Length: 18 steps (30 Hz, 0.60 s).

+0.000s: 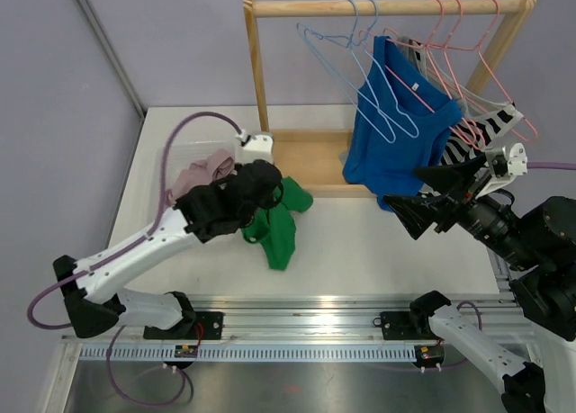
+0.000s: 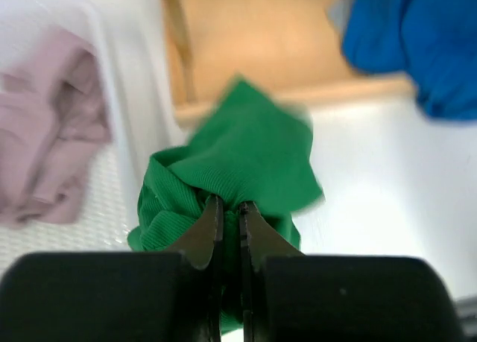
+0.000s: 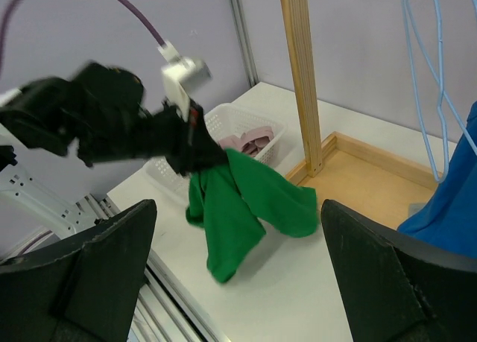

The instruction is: Remove the tank top from the hanger

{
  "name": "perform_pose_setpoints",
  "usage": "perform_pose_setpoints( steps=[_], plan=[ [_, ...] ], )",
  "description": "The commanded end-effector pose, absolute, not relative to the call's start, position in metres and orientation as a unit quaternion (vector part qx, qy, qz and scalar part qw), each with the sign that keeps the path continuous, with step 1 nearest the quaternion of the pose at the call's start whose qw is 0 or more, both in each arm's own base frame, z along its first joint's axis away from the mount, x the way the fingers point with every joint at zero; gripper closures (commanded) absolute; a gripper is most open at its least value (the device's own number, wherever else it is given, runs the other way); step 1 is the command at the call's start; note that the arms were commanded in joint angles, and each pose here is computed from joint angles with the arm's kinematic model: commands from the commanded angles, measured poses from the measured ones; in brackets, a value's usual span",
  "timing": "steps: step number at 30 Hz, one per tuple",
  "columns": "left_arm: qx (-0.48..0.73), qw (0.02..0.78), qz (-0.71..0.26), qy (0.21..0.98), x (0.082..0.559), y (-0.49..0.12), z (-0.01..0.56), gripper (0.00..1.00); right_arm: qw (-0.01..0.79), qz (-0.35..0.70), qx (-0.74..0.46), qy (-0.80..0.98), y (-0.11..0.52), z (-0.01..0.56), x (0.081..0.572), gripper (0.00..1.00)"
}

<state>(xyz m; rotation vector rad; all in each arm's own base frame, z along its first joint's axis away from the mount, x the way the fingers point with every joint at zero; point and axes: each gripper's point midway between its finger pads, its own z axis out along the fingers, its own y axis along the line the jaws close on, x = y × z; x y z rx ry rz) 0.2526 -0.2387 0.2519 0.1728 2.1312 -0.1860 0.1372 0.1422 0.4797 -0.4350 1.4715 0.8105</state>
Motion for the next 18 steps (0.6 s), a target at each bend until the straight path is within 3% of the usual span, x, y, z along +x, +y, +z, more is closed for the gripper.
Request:
perform_pose_setpoints(
  steps=[1,8,18],
  plan=[
    [0.01,0.552,-0.009,0.834,0.267,-0.174,0.334,1.0,0.661,0.353,-0.195,0.633,0.142,0.486,0.138,0.01],
    [-0.062,0.601,0.015,0.797,0.293,-0.099,0.419,1.0,0.664,0.35,-0.191,0.633,0.14,0.486,0.139,0.0],
    [-0.092,0.537,0.023,0.838,0.363,-0.063,0.375,1.0,0.678,0.313,-0.136,0.651,0.123,0.494,0.155,0.0]
  ],
)
